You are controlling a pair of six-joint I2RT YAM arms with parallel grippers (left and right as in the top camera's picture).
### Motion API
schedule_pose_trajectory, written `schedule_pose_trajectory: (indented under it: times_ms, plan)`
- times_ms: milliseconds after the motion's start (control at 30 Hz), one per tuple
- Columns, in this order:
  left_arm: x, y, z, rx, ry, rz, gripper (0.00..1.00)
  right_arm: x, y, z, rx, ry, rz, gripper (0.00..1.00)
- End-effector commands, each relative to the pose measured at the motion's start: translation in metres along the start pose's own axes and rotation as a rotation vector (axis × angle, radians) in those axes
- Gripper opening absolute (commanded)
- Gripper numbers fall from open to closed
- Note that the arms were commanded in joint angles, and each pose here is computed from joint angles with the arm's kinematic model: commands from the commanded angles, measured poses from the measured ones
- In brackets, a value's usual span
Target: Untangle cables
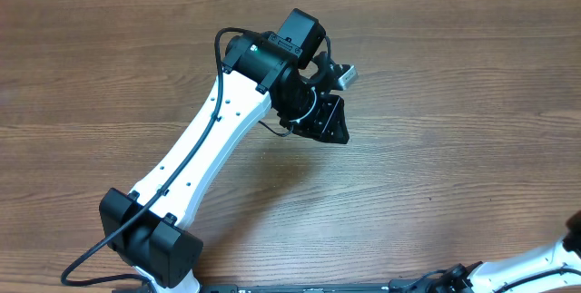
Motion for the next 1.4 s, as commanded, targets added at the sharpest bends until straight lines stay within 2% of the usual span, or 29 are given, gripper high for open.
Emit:
schedule_pose_trajectory:
  times_ms: [0,100,233,300,467,600,633,667,767,867,1033,1100,1233,1367]
  plan:
    - [-0.015,0.004,-0.007,0.045,0.022,-0.015,0.16,-0.029,-0.017,0.087,-0.239,-0.162,-0.072,1.0]
    - [-0.053,0.0,-0.009,0.071,0.031,-0.111,0.16,-0.043,-0.013,0.145,-0.339,-0.234,-0.093,1.0]
    - [-0.122,-0.009,0.003,0.11,-0.032,-0.34,0.17,-0.071,0.01,0.234,-0.467,-0.366,-0.097,1.0]
    - [-0.157,-0.008,0.018,0.079,-0.098,-0.462,0.17,-0.096,0.036,0.293,-0.555,-0.468,-0.087,1.0]
    - [-0.208,0.015,0.041,0.005,-0.202,-0.618,0.15,-0.16,0.1,0.387,-0.73,-0.59,-0.091,1.0]
    - [-0.241,0.038,0.053,-0.022,-0.375,-0.745,0.13,-0.217,0.15,0.436,-0.862,-0.611,-0.151,1.0]
    - [-0.245,0.045,0.054,-0.024,-0.405,-0.763,0.09,-0.232,0.165,0.444,-0.893,-0.624,-0.154,1.0]
    - [-0.249,0.051,0.053,-0.025,-0.425,-0.778,0.05,-0.247,0.18,0.45,-0.923,-0.639,-0.151,1.0]
    - [-0.253,0.072,0.053,-0.025,-0.456,-0.828,0.05,-0.28,0.216,0.456,-0.982,-0.68,-0.124,1.0]
    - [-0.254,0.098,0.057,-0.037,-0.478,-0.927,0.05,-0.307,0.233,0.45,-0.997,-0.643,-0.143,1.0]
    - [-0.239,0.149,0.064,0.015,-0.472,-1.085,0.05,-0.345,0.246,0.422,-0.989,-0.501,-0.218,1.0]
    - [-0.228,0.167,0.073,-0.015,-0.448,-1.143,0.07,-0.36,0.25,0.405,-0.945,-0.455,-0.234,1.0]
    - [-0.205,0.179,0.093,-0.081,-0.425,-1.148,0.09,-0.373,0.239,0.362,-0.799,-0.347,-0.275,1.0]
    - [-0.194,0.175,0.103,-0.105,-0.431,-1.111,0.13,-0.373,0.24,0.339,-0.801,-0.344,-0.268,1.0]
Point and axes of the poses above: each gripper's point midway between its finger pads, its own x axis out along the fingers, its own z axis along the line the jaws close on, y = z × x, the point moved 2 cm from there along -x, back along the fingers, and after that the axes turned 11 degrees about -x, right-handed, at the moved point
